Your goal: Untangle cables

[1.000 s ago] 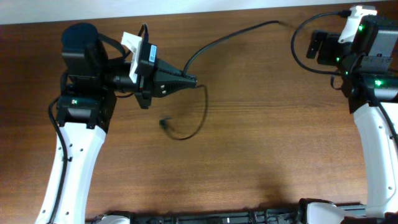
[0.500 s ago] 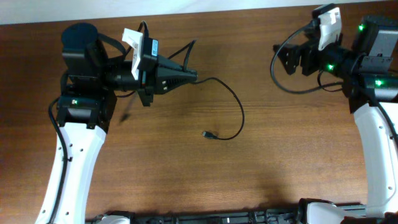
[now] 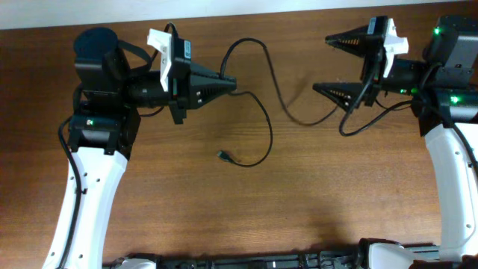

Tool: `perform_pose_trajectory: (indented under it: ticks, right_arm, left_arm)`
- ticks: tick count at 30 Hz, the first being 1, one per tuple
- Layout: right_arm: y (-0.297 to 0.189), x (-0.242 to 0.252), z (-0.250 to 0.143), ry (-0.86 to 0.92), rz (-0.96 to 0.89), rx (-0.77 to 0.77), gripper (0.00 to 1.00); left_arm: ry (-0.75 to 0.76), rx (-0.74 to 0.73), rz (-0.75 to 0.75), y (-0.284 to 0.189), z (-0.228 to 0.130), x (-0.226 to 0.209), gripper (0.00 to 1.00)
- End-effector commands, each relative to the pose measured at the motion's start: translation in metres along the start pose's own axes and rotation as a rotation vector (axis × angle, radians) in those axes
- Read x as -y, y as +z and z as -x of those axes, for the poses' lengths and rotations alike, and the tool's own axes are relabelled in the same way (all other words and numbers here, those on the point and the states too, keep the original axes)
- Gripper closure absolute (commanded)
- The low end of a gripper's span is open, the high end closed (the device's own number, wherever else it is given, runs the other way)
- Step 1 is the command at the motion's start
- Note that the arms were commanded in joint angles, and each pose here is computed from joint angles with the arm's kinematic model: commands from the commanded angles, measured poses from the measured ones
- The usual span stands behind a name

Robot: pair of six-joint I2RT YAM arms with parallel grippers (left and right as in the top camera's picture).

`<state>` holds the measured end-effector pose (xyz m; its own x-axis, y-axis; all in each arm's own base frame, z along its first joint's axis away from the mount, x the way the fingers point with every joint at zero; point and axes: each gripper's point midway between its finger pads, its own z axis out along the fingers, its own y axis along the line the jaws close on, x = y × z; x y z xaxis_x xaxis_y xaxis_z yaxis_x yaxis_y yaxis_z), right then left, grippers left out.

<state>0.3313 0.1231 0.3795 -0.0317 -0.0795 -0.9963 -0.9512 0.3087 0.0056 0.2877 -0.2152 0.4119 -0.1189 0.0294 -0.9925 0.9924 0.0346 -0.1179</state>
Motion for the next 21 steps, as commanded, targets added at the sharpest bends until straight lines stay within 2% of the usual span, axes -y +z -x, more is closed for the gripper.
perform_pose_trajectory:
  ticks: [1, 8, 18, 20, 21]
  right_arm:
    - [0.009, -0.022, 0.012, -0.055, 0.128, 0.051, 0.01]
    - [0.037, -0.046, 0.023, -0.163, 0.233, 0.073, 0.01]
    - [0.066, -0.074, 0.023, -0.171, 0.323, 0.067, 0.01]
    - [0.071, -0.079, 0.022, -0.172, 0.334, 0.064, 0.01]
    - [0.075, -0.083, 0.022, -0.173, 0.345, 0.063, 0.01]
  left_arm:
    - [0.020, 0.000, -0.032, 0.012, 0.008, 0.017, 1.00]
    - [0.034, -0.006, -0.112, 0.033, 0.007, 0.037, 1.00]
    - [0.088, 0.004, -0.161, 0.045, 0.012, 0.050, 1.00]
    - [0.087, 0.006, -0.141, 0.047, 0.013, 0.047, 1.00]
    - [0.037, 0.005, -0.074, 0.048, 0.014, 0.035, 1.00]
